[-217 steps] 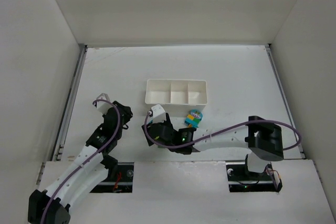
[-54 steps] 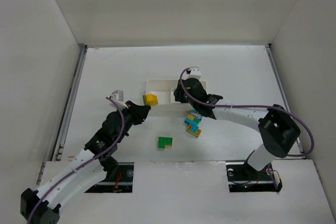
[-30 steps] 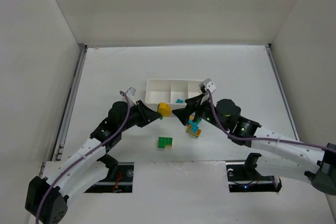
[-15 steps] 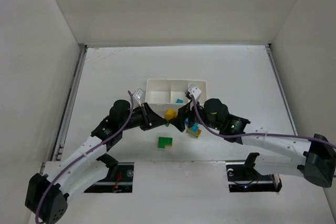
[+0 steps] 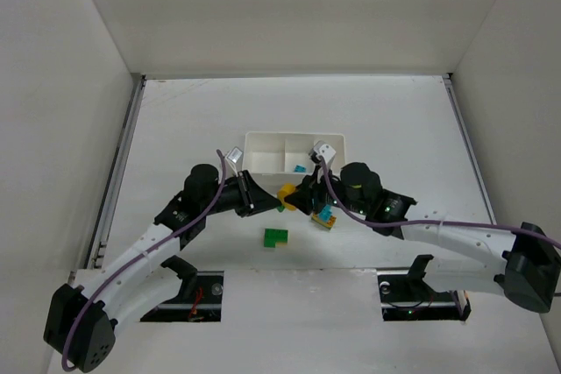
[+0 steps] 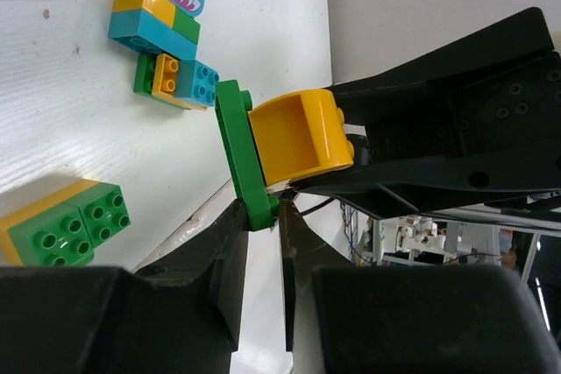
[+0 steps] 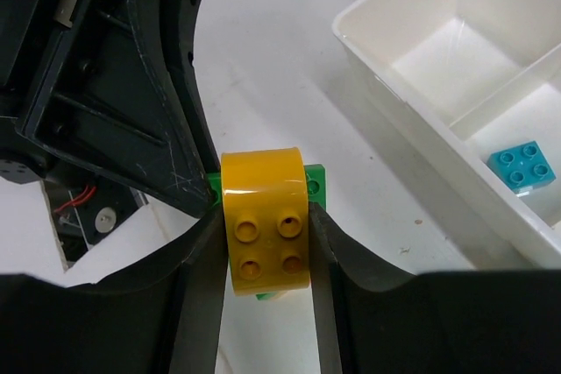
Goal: Sort the legos into containers by color
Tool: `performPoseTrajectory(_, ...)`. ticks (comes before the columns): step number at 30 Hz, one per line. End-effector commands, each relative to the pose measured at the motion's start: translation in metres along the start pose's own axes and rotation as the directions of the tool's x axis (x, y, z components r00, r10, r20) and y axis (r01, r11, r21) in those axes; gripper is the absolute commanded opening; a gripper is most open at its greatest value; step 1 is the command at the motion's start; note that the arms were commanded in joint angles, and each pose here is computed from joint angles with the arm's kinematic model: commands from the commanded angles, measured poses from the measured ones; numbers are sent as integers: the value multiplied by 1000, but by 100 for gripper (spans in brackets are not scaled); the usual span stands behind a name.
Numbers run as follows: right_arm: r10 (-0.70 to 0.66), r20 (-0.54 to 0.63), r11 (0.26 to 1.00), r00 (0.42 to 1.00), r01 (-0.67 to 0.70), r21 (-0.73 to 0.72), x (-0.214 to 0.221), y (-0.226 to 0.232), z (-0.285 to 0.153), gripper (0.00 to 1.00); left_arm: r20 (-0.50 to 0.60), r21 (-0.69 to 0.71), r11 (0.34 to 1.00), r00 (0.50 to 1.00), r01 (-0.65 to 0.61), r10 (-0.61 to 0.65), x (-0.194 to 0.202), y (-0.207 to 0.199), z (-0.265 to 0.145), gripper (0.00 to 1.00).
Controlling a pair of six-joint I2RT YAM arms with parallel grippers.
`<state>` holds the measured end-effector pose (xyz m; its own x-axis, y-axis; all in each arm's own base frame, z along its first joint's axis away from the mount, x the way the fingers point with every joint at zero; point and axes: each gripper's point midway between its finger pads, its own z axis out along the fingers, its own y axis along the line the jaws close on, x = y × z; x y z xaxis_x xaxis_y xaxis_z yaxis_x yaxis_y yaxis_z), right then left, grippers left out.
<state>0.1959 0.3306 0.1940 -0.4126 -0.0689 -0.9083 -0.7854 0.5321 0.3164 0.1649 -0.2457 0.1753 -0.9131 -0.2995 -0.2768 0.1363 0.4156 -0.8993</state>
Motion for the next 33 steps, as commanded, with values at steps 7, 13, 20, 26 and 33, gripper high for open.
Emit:
performPoseTrajectory(7, 103, 328, 994, 939, -105, -12, -90, -19, -48, 22, 79, 72, 996, 996, -45, 39, -20, -13, 3, 8)
performPoseTrajectory(13, 123, 375, 972, 919, -188, 143, -93, -63, -54, 24, 150, 77, 995, 987, -60, 48, -37, -18, 2, 7)
performPoseTrajectory(20, 177, 326, 915, 929, -277, 293, -89, -95, 4, 24, 438, 77, 990, 895, -122, 76, -81, -37, -39, 8)
performPoseTrajectory(26, 255, 293, 885, 921, -344, 312, -86, -100, 68, 25, 570, 42, 994, 819, -101, 60, -99, -29, -71, 10)
performPoseTrajectory(33, 249, 268, 852, 931, -342, 397, -70, -114, 121, 27, 549, 15, 997, 835, -70, 50, -95, -13, -63, 10)
